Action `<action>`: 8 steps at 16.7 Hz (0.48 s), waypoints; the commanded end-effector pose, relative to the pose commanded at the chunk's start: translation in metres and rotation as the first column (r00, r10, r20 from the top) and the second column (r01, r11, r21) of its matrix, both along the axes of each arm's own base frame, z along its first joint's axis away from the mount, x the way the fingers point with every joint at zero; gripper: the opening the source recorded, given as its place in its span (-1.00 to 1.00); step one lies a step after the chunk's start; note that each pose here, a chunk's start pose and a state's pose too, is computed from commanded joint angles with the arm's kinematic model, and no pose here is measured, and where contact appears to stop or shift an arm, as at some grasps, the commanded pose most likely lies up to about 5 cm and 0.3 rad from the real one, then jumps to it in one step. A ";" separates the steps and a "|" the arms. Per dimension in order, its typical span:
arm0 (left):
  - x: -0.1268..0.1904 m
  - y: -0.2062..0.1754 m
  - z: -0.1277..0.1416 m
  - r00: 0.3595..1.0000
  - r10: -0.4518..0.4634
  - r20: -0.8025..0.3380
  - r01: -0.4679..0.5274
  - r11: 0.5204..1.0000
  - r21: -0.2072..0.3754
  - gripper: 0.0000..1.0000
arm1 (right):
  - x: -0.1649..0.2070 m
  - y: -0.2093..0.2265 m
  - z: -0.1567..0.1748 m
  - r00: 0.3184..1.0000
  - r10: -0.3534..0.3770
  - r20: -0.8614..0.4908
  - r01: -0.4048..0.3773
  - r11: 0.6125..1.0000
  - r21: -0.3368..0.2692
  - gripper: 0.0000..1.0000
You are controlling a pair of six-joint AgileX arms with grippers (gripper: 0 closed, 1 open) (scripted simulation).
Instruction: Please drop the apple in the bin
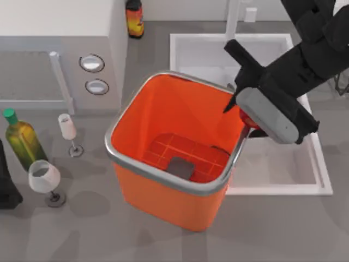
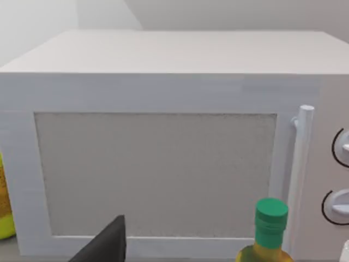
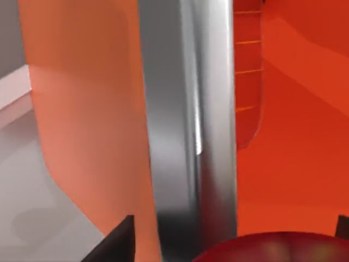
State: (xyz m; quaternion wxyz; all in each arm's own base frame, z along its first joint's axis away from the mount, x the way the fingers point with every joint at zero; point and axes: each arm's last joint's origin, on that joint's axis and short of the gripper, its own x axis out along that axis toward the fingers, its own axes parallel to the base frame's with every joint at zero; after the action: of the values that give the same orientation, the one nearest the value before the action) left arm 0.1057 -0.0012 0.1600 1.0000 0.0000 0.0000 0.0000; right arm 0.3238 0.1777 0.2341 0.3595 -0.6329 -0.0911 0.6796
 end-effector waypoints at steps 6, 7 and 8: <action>0.000 0.000 0.000 1.000 0.000 0.000 0.000 1.000 0.000 1.00 | -0.002 0.016 -0.004 0.946 0.250 0.206 -0.261 0.965 0.028 -1.00; 0.000 0.000 0.000 1.000 0.000 0.000 0.000 1.000 0.000 1.00 | -0.002 0.016 -0.004 0.939 0.262 0.223 -0.275 0.961 0.027 -1.00; 0.000 0.000 0.000 1.000 0.000 0.000 0.000 1.000 0.000 1.00 | -0.002 0.016 -0.004 0.935 0.270 0.231 -0.284 0.958 0.028 -1.00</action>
State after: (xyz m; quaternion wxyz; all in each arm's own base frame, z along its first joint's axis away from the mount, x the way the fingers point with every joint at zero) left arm 0.1057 -0.0012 0.1600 1.0000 0.0000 0.0000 0.0000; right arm 0.3217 0.1938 0.2298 0.2665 -0.6752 -0.2401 0.6446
